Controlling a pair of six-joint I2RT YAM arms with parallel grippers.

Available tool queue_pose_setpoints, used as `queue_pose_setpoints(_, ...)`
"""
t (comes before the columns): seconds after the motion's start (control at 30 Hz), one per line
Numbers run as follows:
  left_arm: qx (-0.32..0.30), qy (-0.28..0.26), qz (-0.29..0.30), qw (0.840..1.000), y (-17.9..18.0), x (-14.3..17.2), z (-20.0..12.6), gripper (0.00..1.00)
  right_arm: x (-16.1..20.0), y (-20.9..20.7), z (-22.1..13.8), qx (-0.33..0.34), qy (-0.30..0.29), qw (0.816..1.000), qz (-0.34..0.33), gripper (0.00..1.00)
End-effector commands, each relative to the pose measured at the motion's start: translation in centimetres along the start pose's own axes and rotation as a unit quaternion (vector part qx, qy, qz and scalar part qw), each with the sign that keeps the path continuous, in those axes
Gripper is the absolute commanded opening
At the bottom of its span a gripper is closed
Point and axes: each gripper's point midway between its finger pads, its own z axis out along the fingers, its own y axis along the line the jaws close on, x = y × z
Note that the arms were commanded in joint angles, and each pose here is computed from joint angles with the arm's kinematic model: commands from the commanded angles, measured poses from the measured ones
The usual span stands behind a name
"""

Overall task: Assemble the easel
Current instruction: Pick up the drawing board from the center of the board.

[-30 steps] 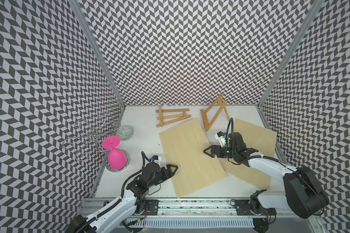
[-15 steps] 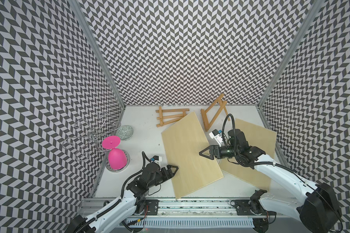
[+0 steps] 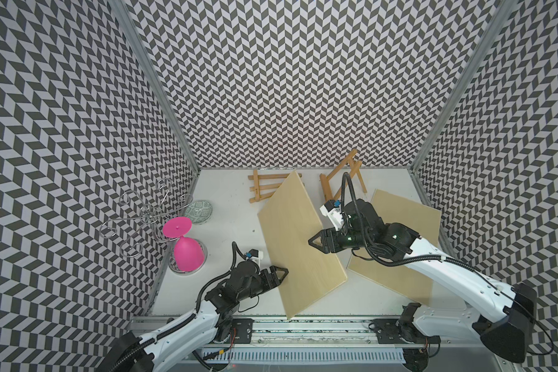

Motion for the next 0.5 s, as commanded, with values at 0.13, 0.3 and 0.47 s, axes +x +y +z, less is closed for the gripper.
queue_pose_setpoints(0.13, 0.041, -0.003, 0.026, 0.999, -3.2, -0.3, 0.4, 0.84, -2.5, 2.4, -0.1, 0.059, -0.048, 0.996, -0.051, 0.48)
queue_pose_setpoints(0.3, 0.035, -0.004, 0.033, 0.999, -3.1, -0.3, 0.6, 0.84, -3.1, 3.1, 0.3, 0.082, -0.06, 0.992, -0.069, 0.39)
queue_pose_setpoints(0.47, 0.029, -0.015, 0.035, 0.999, -2.6, -0.5, 0.4, 0.85, -3.6, 4.1, 0.4, 0.078, -0.072, 0.991, -0.081, 0.3)
